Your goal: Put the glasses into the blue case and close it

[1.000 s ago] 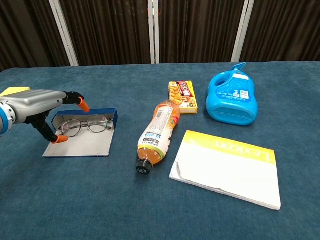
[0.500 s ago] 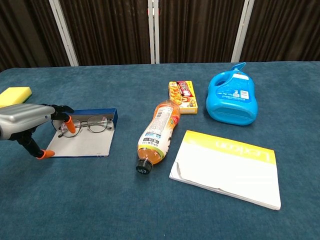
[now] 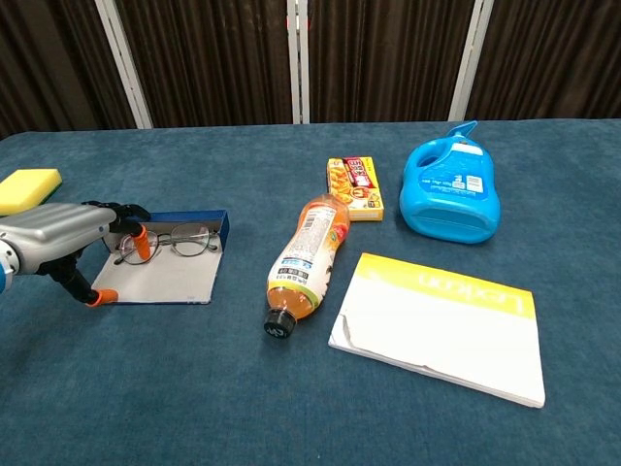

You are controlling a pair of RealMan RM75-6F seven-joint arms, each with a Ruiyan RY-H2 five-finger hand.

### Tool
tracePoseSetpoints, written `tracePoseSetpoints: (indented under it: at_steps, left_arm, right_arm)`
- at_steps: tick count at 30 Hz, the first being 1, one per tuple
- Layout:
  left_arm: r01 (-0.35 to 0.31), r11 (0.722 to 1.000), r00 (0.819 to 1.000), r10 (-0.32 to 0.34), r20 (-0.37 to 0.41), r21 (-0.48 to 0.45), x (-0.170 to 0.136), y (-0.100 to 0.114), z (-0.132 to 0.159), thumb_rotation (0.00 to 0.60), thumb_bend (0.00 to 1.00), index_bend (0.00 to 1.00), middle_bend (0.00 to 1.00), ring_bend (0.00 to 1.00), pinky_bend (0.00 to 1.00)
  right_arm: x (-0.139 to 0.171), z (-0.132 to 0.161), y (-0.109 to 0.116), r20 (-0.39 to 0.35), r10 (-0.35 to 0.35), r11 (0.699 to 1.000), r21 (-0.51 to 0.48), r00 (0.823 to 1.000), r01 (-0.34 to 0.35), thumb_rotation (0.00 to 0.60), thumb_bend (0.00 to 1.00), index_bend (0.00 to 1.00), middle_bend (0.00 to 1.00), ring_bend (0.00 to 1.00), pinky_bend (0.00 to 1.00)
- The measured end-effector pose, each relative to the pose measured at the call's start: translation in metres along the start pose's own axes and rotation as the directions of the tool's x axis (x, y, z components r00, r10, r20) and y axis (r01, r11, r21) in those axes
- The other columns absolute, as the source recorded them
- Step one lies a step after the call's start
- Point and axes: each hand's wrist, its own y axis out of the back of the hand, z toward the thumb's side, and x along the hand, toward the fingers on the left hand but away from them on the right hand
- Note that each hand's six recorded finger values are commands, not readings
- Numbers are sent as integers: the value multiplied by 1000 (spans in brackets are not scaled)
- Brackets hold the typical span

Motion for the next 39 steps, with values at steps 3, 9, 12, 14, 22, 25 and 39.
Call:
tracePoseSetpoints:
  at_steps: [3,9,12,14,22,25,39]
  left_arm:
    - [-12,1000,1000,12,-7,1,6,3,0,600,319,283,0,0,0]
    - [-19,1000,999,19,-35,-16,18,6,-2,600,319,278,0,0,0]
    - [-13,1000,999,12,-34,-21,18,6,-2,600,320,275,0,0,0]
    - [-12,999,1000,11,-29,-32,17,6,-2,600,320,274,0,0,0]
    - [-37,994,999,39,13,-98,-1,19,-8,600,313,273,0,0,0]
    - [-47,993,998,52,40,-106,-14,25,-10,600,301,273,0,0,0]
    - [2,991,995,12,101,-136,-17,1,21,600,232,265,0,0,0]
  right_arm:
    - [0,0,-1,1,3,1000,1,1000,-3,600,0,0,0,0,0]
    - [-1,-1,-2,4,8,1000,-4,1000,-8,600,0,0,0,0,0]
    - [-1,-1,-2,5,10,1000,-2,1000,-10,600,0,0,0,0,0]
    - [-1,-1,-3,5,11,1000,-2,1000,-11,600,0,0,0,0,0]
    - [0,0,-2,2,10,1000,-6,1000,-10,600,0,0,0,0,0]
    - [0,1,-2,-3,10,1000,-8,1000,-10,600,0,0,0,0,0]
    - [1,0,1,-4,5,1000,-20,1000,-5,600,0,0,0,0,0]
